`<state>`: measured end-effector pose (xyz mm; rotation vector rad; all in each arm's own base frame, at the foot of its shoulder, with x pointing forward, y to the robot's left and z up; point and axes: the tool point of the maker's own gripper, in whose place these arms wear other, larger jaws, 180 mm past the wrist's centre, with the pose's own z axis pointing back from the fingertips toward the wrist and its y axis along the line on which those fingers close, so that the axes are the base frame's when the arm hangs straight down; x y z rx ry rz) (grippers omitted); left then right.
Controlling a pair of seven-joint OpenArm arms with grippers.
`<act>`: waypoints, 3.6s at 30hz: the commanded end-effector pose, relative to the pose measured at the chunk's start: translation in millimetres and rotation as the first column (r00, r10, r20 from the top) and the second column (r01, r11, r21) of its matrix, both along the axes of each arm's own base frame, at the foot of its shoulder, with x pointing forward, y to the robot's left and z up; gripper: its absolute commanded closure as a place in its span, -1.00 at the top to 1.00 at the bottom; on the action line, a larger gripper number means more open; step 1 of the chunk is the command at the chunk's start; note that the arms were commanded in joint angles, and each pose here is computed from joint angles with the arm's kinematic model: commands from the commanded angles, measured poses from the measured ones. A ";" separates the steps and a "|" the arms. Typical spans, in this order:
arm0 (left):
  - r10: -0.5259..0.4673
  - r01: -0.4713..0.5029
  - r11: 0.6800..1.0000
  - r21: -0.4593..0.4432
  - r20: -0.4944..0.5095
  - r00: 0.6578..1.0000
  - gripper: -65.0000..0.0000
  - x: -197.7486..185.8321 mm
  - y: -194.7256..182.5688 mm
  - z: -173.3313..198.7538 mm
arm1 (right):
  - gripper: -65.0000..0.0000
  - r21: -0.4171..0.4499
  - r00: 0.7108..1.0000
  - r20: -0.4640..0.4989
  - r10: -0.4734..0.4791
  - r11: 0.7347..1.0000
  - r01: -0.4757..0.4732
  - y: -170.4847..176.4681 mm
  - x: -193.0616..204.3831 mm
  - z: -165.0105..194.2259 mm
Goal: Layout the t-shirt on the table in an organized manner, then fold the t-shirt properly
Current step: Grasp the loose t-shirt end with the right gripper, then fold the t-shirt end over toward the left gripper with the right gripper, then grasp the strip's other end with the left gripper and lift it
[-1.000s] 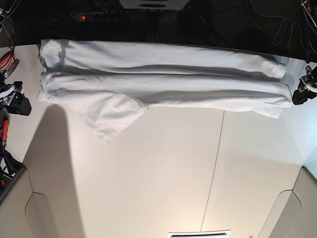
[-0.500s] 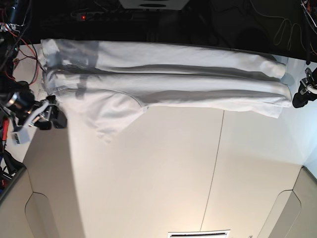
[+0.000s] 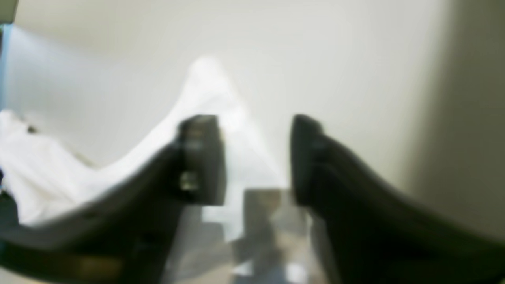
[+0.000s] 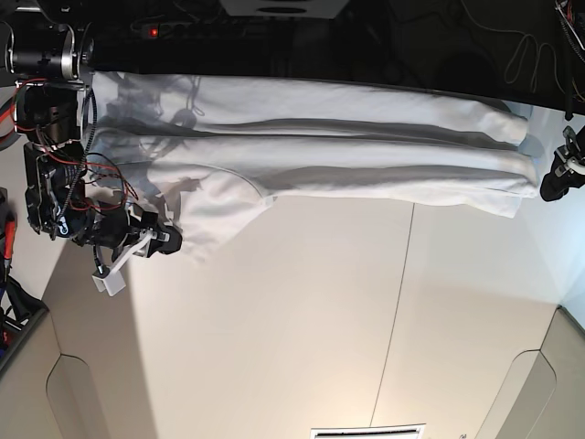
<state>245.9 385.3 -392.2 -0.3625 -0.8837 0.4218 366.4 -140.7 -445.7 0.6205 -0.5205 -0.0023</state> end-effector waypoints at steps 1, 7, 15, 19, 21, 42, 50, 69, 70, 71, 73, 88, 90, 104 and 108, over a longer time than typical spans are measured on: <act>-0.002 0.000 1.000 0.023 0.059 0.998 -0.54 10.1 9.1 19.9 | -0.87 0.023 0.999 0.045 0.000 1.000 -0.001 1.8 13.7 15.7; -0.001 0.000 1.000 0.021 0.062 0.998 -0.54 10.9 8.9 20.6 | -1.00 0.020 0.994 0.112 0.009 1.000 -0.011 -0.6 22.8 40.2; -0.001 0.000 1.000 0.021 0.063 0.998 -0.54 10.9 8.9 20.6 | -1.00 -0.111 0.938 0.314 0.147 0.987 -0.117 11.6 -3.9 109.3; 0.001 -0.002 1.000 0.016 0.069 0.998 -0.54 11.7 8.7 21.7 | -1.00 -0.107 0.911 0.346 0.224 0.974 -0.199 39.6 -51.0 126.1; 0.002 -0.003 1.000 0.014 0.071 0.997 -0.54 11.9 8.6 22.1 | -1.00 -0.105 0.905 0.350 0.241 0.970 -0.218 50.3 -75.1 127.4; 0.001 -0.002 1.000 0.014 0.071 0.997 -0.54 11.7 8.6 22.0 | -1.00 0.128 0.935 0.148 0.321 0.932 -0.340 97.9 -207.9 102.0; 0.002 -0.003 1.000 0.014 0.071 0.997 -0.54 11.9 8.6 22.1 | -1.00 0.054 0.932 0.097 0.350 0.933 -0.356 88.9 -212.8 89.0; 0.051 -0.053 0.999 0.008 0.173 0.984 -0.54 21.8 16.2 38.4 | -0.41 0.097 0.916 0.057 0.398 0.911 -0.402 94.1 -225.9 90.1; 0.051 -0.053 0.999 0.007 0.172 0.984 -0.54 21.6 16.0 38.0 | -0.41 0.137 0.913 0.070 0.403 0.902 -0.409 98.9 -227.5 95.9; 0.051 -0.053 0.999 0.007 0.172 0.984 -0.54 21.6 16.0 38.0 | -0.42 0.173 0.908 0.081 0.411 0.892 -0.418 103.2 -229.7 101.6; 0.051 -0.053 0.999 0.008 0.171 0.984 -0.54 21.5 16.1 38.0 | -0.42 0.214 0.892 0.133 0.431 0.867 -0.451 110.7 -231.2 115.4; 0.060 -0.064 0.998 0.013 0.180 0.982 -0.54 21.3 19.1 39.8 | -1.00 0.101 0.902 0.346 0.257 0.946 -0.308 123.5 -143.3 133.1; 0.058 -0.064 0.997 0.036 0.166 0.985 -0.42 19.6 21.6 37.4 | -1.00 0.121 0.923 0.266 0.279 0.940 -0.319 129.5 -151.7 107.2; 0.132 -0.131 0.989 -0.061 0.009 0.991 0.27 -14.1 18.8 -22.8 | -1.00 0.240 0.947 -0.081 0.310 0.929 -0.283 148.6 -193.2 -2.2; 0.168 -0.168 0.975 -0.145 -0.013 0.986 0.27 -22.2 7.4 -39.7 | -1.00 0.239 0.948 -0.073 0.309 0.929 -0.284 148.7 -189.8 -0.7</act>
